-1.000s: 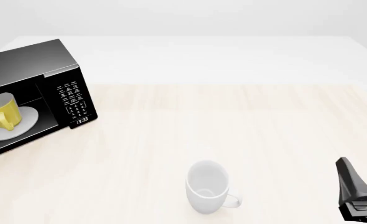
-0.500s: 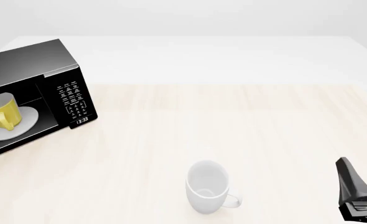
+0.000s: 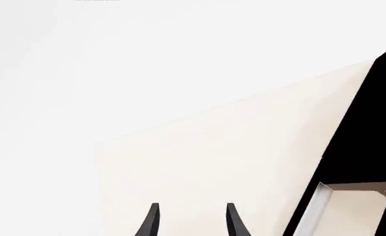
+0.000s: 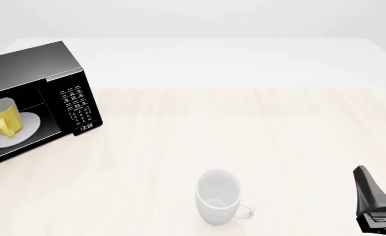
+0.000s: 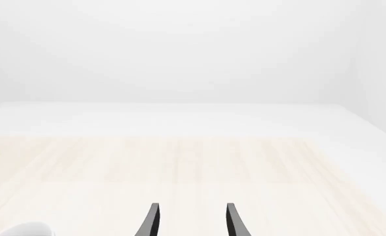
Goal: Put the yellow and white mug in the microwave and close it.
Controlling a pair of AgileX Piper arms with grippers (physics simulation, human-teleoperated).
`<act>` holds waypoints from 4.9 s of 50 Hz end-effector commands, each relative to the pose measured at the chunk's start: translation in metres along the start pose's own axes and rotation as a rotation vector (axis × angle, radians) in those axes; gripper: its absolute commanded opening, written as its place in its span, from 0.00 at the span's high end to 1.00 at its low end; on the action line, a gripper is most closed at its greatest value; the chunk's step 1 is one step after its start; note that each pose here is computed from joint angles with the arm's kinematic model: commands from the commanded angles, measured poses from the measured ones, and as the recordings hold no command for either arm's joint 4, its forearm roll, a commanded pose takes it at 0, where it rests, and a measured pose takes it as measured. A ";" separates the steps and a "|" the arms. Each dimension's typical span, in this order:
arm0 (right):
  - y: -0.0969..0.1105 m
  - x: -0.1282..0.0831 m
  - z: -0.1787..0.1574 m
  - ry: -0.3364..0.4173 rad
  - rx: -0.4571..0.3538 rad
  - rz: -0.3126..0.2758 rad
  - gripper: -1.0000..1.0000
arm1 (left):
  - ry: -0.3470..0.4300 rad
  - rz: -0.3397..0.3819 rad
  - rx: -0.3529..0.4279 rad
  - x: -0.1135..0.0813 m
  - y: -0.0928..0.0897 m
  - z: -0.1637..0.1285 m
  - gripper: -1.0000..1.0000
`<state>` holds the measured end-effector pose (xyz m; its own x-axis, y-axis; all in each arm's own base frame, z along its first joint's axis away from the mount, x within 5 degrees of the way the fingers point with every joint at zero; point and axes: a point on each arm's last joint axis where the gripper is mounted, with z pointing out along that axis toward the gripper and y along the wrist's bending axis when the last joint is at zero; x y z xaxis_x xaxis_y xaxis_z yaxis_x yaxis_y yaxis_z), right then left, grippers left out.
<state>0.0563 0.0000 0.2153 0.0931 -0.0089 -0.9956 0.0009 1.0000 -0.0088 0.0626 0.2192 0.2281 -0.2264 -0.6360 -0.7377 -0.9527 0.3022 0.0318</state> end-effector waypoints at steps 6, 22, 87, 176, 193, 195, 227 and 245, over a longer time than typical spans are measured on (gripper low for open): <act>0.000 0.000 0.000 0.000 0.000 0.000 0.00 | 0.015 0.062 0.045 0.008 -0.014 0.007 0.00; 0.000 0.000 0.000 0.000 0.000 0.000 0.00 | 0.050 0.091 0.099 0.014 -0.032 0.017 0.00; 0.000 0.000 0.000 0.000 0.000 0.000 0.00 | 0.138 0.242 0.334 0.040 -0.117 0.026 0.00; 0.000 0.000 0.000 0.000 0.000 -0.001 0.00 | 0.055 0.296 0.540 0.022 -0.204 0.017 0.00; 0.000 0.000 0.000 0.000 0.001 -0.001 0.00 | 0.041 0.286 0.558 0.013 -0.219 0.022 0.00; 0.000 0.000 0.000 0.001 0.001 0.000 0.00 | 0.039 0.282 0.558 0.012 -0.221 0.023 0.00; 0.000 0.000 0.000 0.000 0.001 0.000 0.00 | 0.074 0.180 0.561 0.008 -0.233 0.029 0.00; 0.000 0.000 0.000 0.000 0.001 0.000 0.00 | 0.060 0.222 0.579 0.024 -0.210 0.000 0.00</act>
<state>0.0566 0.0000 0.2154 0.0928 -0.0092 -0.9956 0.0015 1.0000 -0.0091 0.2705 0.1477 0.1987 -0.4506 -0.5416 -0.7097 -0.6181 0.7629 -0.1898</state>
